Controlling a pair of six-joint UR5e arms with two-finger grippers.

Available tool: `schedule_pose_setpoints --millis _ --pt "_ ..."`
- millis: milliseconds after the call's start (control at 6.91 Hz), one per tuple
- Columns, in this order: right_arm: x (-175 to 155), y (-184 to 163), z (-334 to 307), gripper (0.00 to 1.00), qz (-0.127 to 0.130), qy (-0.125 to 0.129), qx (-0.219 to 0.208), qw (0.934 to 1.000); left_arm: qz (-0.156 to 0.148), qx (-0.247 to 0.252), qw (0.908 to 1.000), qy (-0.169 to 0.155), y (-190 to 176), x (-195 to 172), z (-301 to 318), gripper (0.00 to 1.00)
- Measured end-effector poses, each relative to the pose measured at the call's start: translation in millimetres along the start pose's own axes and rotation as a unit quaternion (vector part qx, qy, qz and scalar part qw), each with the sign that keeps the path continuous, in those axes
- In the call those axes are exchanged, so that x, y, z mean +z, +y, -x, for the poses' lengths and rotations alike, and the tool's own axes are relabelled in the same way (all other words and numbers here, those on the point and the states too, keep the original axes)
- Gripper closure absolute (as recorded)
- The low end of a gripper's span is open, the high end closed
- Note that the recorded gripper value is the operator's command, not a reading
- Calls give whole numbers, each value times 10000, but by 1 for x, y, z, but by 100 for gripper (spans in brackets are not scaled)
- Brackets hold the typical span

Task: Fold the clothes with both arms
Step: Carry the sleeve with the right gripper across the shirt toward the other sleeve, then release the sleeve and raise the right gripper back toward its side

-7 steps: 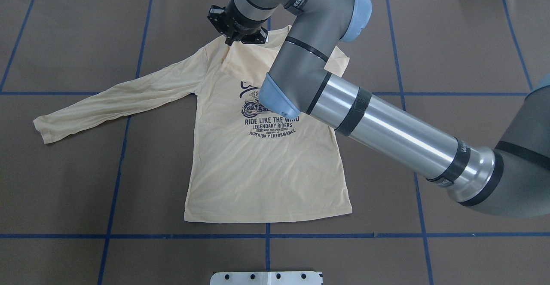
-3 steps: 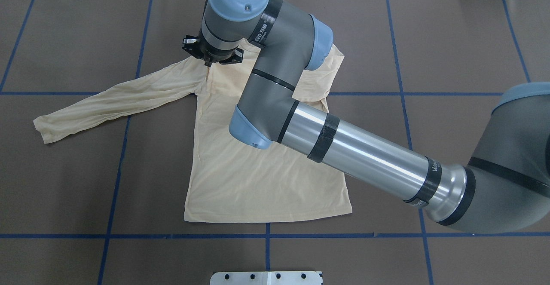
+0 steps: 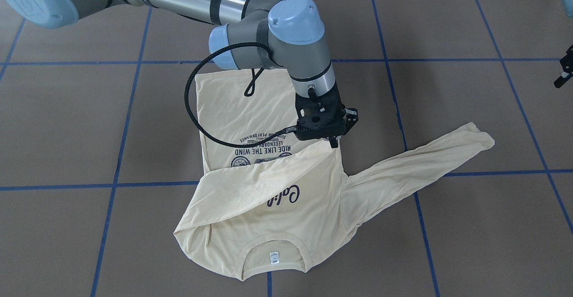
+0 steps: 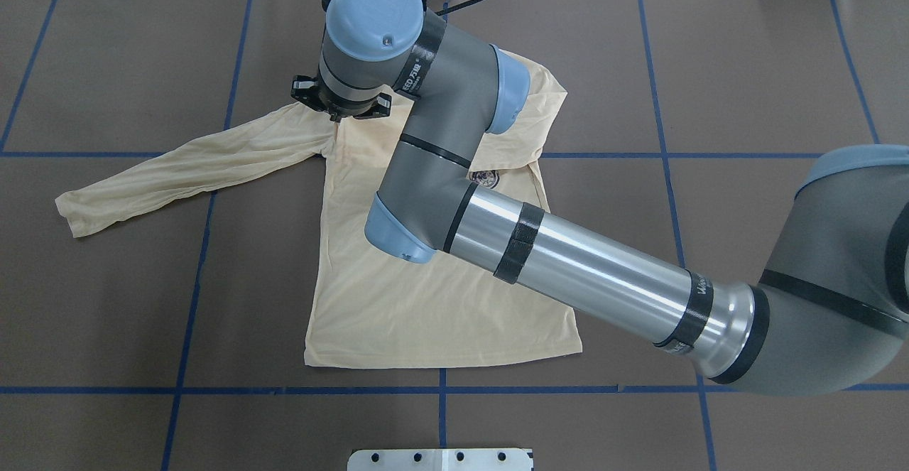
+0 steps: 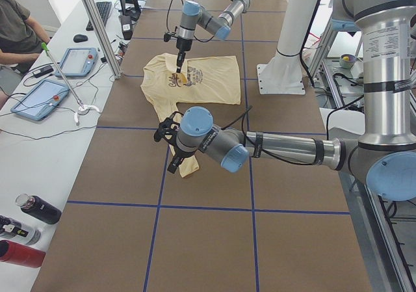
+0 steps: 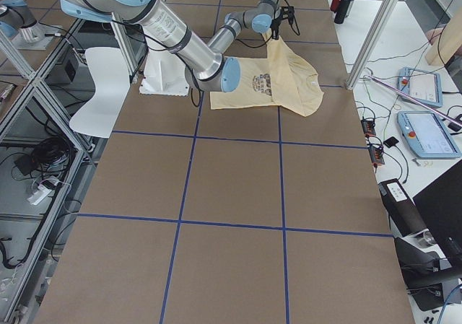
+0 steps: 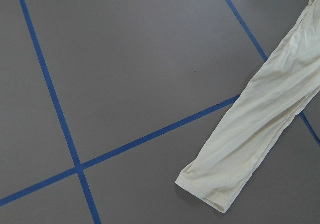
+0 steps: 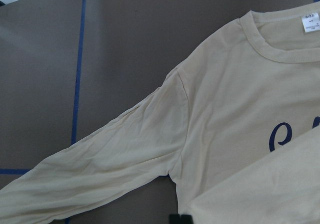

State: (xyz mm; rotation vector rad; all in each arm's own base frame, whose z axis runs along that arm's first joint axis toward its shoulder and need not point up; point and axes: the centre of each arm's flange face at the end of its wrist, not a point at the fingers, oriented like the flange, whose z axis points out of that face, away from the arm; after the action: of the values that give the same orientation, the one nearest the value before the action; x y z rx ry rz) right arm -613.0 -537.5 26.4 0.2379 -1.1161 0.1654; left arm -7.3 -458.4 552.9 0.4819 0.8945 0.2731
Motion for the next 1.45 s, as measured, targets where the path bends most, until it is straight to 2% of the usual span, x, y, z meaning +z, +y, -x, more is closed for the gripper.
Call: schedule_pose_setpoints --millis 290,434,579,1158,1448 --pt "0 18 18 100 50 -86 -323 9994 -6 7 10000 -1 0 0 0 0" --pt "6 28 20 71 84 -71 -427 9990 -6 7 10000 -2 0 0 0 0" --pt "10 35 21 1 87 -52 -474 9988 -5 6 10000 -1 0 0 0 0" --pt "12 36 22 0 7 -24 -469 9989 -11 22 10000 -1 -3 0 -1 0" --pt "-4 27 9 0 -71 -119 -230 9996 60 37 10000 12 -14 15 3 0"
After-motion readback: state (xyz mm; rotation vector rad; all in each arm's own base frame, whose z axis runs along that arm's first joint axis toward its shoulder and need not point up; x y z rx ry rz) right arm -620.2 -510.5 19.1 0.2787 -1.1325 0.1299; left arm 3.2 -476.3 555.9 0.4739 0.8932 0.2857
